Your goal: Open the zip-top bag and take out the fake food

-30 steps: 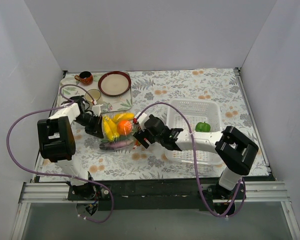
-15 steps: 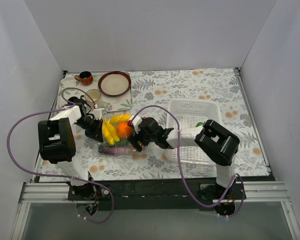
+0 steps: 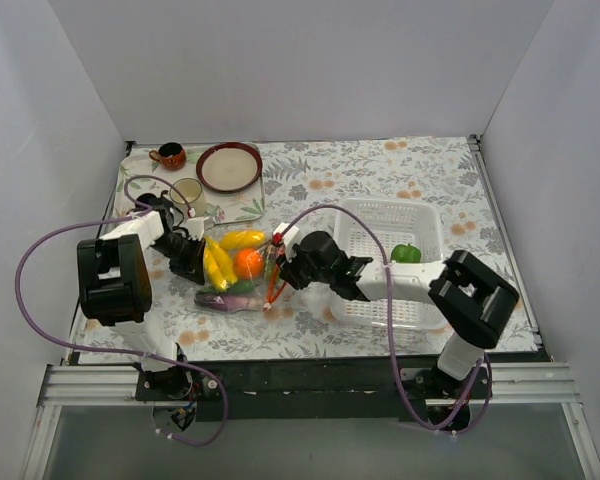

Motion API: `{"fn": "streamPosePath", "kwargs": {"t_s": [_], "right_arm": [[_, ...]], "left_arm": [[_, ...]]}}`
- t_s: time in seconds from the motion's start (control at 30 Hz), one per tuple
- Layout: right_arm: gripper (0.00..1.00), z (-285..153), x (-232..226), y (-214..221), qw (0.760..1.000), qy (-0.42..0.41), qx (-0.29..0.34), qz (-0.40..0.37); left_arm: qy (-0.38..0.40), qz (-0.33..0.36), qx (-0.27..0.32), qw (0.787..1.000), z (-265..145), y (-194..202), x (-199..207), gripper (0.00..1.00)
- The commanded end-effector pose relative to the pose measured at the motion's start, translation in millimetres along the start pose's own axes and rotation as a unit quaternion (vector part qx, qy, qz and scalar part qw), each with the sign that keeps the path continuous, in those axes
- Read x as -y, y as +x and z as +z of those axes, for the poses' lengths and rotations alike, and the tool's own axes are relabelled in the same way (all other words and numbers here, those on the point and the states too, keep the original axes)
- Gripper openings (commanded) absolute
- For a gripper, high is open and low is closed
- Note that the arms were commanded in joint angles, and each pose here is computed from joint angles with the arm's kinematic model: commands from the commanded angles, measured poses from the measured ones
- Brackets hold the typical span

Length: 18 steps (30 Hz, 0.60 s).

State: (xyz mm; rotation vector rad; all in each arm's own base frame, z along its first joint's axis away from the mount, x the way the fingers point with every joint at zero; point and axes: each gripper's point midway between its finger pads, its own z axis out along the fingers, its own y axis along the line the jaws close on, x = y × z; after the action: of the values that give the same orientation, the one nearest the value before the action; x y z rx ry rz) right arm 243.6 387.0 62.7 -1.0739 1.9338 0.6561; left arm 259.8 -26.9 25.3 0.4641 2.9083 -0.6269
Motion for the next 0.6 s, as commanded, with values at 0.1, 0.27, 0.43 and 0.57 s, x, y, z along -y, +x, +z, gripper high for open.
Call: {"fn": "streamPosePath", "kwargs": {"t_s": [0.1,0.27,0.43,0.57], "right_arm": [[0.30,-70,27,-44,0.994,0.090,0.056,-0.016],[0.27,-117,51,-49,0.984,0.167,0.064,-0.020],[0.27,-162,77,-54,0.967,0.238,0.088,-0.005],[0.27,-208,99,-78,0.945,0.293,0.148,0.015]], "left_arm": [[-0.039,0.020,0.010,0.999,1,-18,-22,0.00],[-0.032,0.014,0.004,0.999,7,-19,-23,0.00],[-0.027,0.009,0.006,1.000,11,-21,-24,0.00],[-0.023,0.008,0.005,1.000,13,-22,-23,0.00]]}}
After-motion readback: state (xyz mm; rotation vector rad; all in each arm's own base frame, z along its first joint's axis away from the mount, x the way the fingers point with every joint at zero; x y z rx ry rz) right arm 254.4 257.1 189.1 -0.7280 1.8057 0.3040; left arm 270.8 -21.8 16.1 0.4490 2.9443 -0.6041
